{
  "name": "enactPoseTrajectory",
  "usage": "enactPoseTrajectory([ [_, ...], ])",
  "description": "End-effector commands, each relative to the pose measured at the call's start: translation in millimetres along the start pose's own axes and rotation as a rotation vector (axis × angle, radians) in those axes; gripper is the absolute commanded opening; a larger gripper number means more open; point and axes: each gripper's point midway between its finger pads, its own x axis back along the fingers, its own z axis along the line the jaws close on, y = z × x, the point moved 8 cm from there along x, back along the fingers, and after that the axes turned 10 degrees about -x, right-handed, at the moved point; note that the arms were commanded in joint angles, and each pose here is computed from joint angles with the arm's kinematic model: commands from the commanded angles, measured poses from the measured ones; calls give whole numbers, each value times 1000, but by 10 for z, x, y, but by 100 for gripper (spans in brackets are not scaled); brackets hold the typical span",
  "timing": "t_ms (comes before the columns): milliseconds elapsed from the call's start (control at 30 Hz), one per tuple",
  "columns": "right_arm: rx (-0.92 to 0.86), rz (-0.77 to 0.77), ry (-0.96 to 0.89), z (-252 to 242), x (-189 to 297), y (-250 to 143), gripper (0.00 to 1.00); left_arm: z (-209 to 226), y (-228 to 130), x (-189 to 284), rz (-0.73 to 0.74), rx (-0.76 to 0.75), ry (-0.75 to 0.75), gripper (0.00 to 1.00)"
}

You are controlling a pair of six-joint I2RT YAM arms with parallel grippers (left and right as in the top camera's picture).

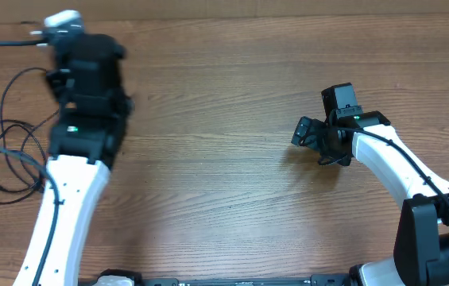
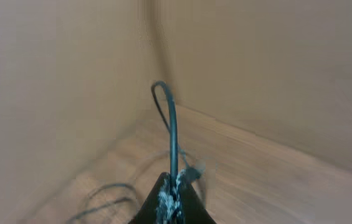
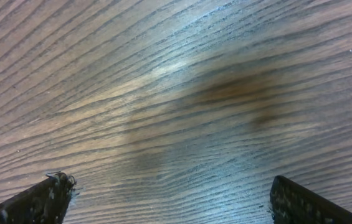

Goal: Untangle cables
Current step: 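Carry the held cable far left with the left gripper, then lay the cable onto the left cable pile and release it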

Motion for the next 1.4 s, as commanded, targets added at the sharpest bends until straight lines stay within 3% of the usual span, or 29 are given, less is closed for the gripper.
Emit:
enactPoseTrajectory([
  [0,-8,-2,-12,-18,-24,-7,100,492,46,-176,21,9,199,4],
  [100,-7,-1,-12,-18,-24,-7,100,838,-128,-397,102,38,298,4],
  [233,-7,-1,-12,-18,-24,-7,100,1023,-386,-623,209,118,263,4],
  [400,-8,-2,-12,-18,-24,-7,100,1075,-680,-823,341,170,190,4],
  [667,-8,-1,-12,-18,-24,-7,100,906,-1053,-1108,495,111,143,5],
  [733,-7,-2,-12,-18,-24,-7,100,827,-1130,-1148,530,105,95,21],
  [800,-8,-1,-12,-18,-24,-7,100,749,-1184,-1168,557,105,32,50],
  [867,-8,-1,-12,-18,-24,-7,100,652,-1209,-1172,574,94,-72,66],
  [1000,-8,-1,-12,-18,-24,-7,100,405,-1187,-1116,565,46,-378,88],
  [1133,-7,-1,-12,-18,-24,-7,100,267,-1188,-1069,570,74,-531,87],
  [1300,-8,-1,-12,-18,-24,-7,100,121,-1408,-973,712,63,-617,59],
  [1367,-7,-1,-12,-18,-24,-7,100,39,-1581,-931,815,35,-635,52],
])
